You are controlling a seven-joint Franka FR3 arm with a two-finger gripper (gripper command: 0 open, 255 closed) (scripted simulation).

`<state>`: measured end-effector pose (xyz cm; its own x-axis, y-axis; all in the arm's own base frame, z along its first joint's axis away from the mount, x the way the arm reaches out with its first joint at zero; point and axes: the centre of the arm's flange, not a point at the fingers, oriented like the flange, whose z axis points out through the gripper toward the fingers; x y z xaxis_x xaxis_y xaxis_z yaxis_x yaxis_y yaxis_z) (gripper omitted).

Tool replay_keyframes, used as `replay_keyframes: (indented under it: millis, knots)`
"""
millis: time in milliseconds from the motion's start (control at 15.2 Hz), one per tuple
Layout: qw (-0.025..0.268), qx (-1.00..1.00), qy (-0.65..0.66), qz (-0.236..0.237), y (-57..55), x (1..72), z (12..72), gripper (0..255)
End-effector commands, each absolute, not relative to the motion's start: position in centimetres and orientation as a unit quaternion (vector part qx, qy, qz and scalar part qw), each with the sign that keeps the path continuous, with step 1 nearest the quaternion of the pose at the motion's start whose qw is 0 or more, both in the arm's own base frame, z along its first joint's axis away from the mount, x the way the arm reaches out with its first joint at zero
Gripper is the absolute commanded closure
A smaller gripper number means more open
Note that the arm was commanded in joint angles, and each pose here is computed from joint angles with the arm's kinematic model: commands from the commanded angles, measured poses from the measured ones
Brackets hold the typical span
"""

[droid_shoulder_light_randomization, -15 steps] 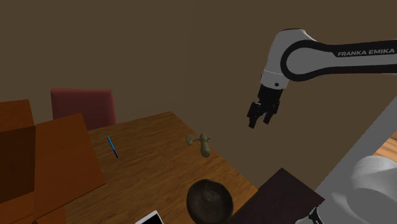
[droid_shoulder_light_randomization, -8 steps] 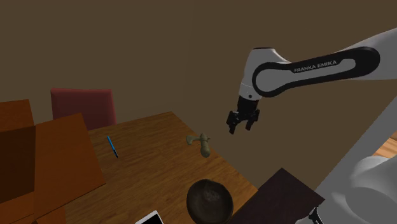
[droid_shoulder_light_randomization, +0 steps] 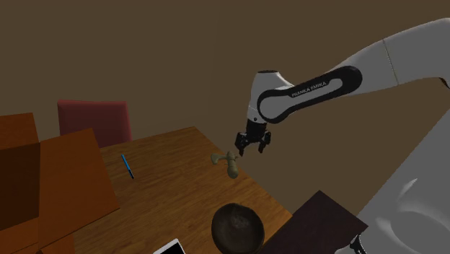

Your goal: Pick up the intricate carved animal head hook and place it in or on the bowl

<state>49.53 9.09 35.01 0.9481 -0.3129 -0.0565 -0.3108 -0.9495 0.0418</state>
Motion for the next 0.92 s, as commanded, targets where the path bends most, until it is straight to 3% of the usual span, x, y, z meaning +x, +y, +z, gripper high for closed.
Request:
replay_keyframes:
  millis: [0,462,858]
  knots:
    - [0.019,0.984,-0.173,-0.03,9.4,51.7,32.6,0]
    - [0.03,0.975,-0.219,-0.027,10.1,58.2,26.3,0]
    - [0.03,0.975,-0.219,-0.027,9.9,58.0,23.1,0]
